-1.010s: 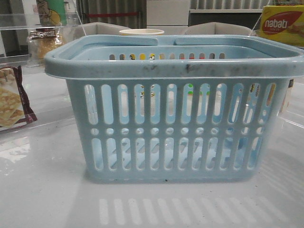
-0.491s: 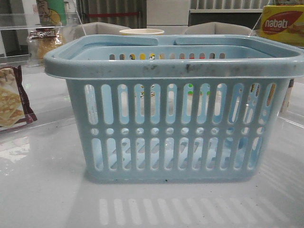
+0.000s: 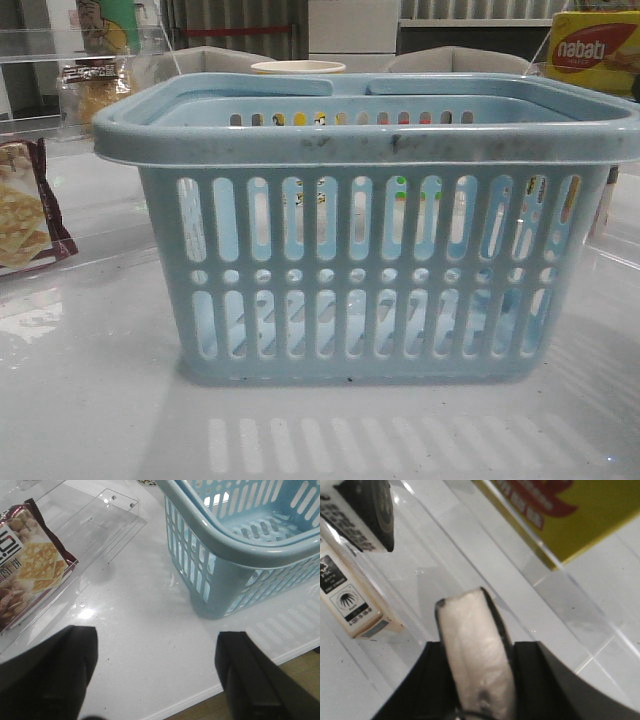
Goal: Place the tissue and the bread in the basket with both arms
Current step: 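Grasp the black-and-white tissue pack from the shelf with the right gripper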
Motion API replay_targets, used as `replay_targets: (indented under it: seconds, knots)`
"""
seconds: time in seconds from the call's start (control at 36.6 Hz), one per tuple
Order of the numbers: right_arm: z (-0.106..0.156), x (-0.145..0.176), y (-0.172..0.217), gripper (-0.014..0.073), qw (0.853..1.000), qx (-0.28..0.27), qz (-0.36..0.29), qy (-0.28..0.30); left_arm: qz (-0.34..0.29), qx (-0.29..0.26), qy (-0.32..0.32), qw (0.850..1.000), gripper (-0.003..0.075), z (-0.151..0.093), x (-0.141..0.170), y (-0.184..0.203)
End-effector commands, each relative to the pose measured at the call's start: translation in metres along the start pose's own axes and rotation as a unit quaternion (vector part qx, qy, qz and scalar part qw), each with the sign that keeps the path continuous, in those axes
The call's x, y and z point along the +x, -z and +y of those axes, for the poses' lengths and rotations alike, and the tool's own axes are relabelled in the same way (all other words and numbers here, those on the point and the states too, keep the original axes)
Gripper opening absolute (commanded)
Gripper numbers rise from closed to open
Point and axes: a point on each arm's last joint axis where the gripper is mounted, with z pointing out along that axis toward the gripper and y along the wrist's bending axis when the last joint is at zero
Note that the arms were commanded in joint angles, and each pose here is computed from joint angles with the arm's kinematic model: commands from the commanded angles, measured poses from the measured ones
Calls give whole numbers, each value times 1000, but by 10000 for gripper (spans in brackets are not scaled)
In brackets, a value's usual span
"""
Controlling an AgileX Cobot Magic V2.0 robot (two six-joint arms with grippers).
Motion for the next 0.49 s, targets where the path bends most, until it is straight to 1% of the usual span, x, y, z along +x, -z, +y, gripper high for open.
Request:
replay_targets:
  seconds: [0.0, 0.08, 0.14, 0.27, 0.35, 0.46]
  knots:
    - [-7, -26, 35, 176, 997, 9, -80, 8, -48, 4, 0, 999, 548, -1, -15, 4]
    - [-7, -28, 46, 131, 996, 9, -86, 8, -48, 4, 0, 999, 548, -1, -15, 4]
    - [-7, -29, 54, 130, 996, 9, -93, 8, -48, 4, 0, 999, 548, -1, -15, 4]
    - [1, -36, 91, 130, 992, 1, -128, 14, -48, 4, 0, 999, 548, -1, -15, 4]
    - [11, -39, 119, 130, 988, -9, -153, 21, -48, 4, 0, 999, 548, -1, -15, 4]
    - [32, -38, 161, 130, 981, -38, -185, 36, -48, 4, 0, 999, 548, -1, -15, 4]
